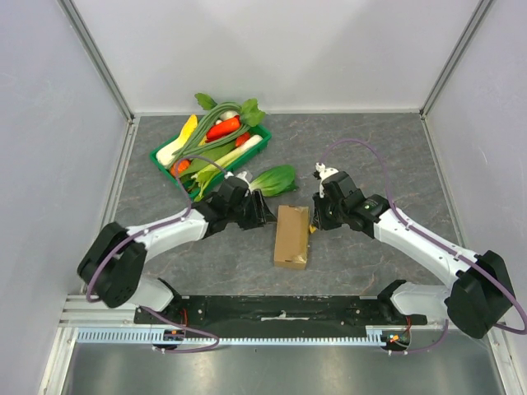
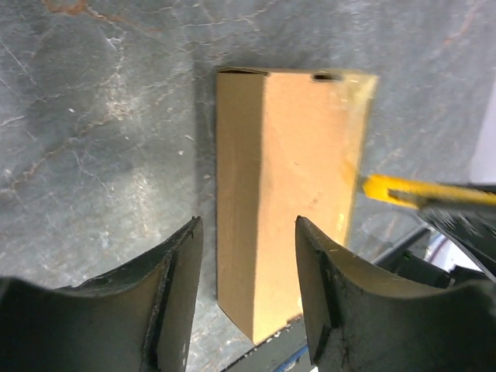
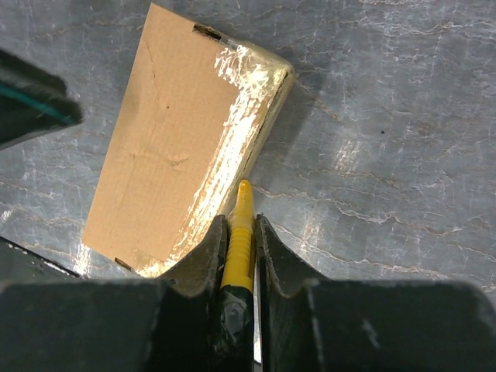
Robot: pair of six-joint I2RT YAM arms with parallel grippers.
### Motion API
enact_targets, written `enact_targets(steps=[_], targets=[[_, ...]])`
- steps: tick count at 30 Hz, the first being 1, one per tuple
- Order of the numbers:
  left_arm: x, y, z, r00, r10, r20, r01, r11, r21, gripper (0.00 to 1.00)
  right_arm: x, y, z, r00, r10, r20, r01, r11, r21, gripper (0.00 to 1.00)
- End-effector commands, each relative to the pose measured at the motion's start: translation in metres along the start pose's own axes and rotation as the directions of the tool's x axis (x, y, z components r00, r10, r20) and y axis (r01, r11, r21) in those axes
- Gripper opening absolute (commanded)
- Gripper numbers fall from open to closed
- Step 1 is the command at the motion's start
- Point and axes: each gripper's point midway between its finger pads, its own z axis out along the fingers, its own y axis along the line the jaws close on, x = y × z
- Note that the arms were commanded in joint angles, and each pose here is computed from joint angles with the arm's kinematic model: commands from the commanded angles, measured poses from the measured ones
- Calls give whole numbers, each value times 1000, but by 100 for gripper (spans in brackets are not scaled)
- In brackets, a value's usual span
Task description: Unpack the express box
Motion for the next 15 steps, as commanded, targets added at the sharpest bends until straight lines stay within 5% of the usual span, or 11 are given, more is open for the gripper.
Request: enact_targets(steps=[1,9,15], targets=[[-3,-24,-26,999,-9,49,3,991,130,58,-20,3,-4,993,59,99,-59,998,2,0],[26,-12,5,992,69,-102,-53,986,155,51,-25,10,2,991,76,107,-73,997,-30,0],[34,10,16,992,55,-117,-44,994,99,31,-27,16,1,990,90,108,-83,995,-63,0]])
